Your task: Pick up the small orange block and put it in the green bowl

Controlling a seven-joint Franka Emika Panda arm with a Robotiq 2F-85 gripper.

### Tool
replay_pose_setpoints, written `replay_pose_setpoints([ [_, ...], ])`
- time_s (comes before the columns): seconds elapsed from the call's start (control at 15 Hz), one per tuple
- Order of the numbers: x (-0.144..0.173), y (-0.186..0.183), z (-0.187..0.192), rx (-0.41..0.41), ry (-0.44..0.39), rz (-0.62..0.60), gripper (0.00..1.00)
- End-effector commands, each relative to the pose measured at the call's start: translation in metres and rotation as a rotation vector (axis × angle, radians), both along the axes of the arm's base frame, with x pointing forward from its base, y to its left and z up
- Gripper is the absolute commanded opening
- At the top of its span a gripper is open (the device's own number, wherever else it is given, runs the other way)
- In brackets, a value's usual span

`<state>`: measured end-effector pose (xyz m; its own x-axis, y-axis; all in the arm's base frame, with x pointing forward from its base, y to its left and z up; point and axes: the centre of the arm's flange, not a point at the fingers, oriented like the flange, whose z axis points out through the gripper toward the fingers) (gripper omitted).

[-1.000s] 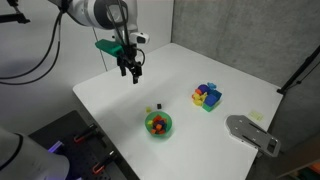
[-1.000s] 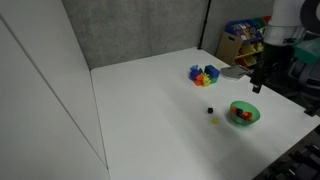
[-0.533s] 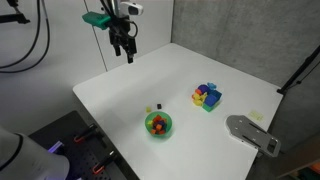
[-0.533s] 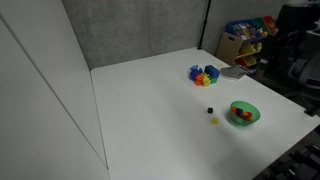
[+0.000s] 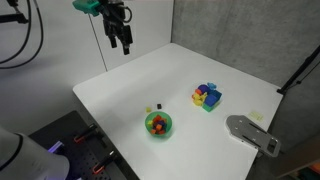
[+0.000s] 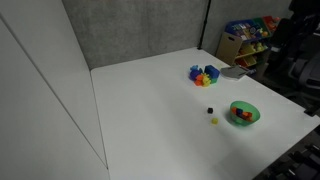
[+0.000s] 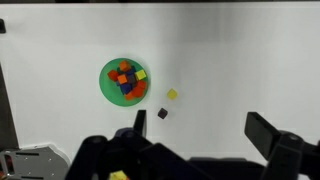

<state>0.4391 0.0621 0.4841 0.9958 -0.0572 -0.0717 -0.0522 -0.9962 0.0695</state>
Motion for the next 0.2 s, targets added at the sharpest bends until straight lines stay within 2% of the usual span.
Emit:
replay_pose_setpoints([
  [0.0,-0.0003,0.0000,-0.0001,0.000,0.002,0.000,1.00],
  [0.13,-0.0004,0.0000,-0.0002,0.000,0.003,0.000,1.00],
])
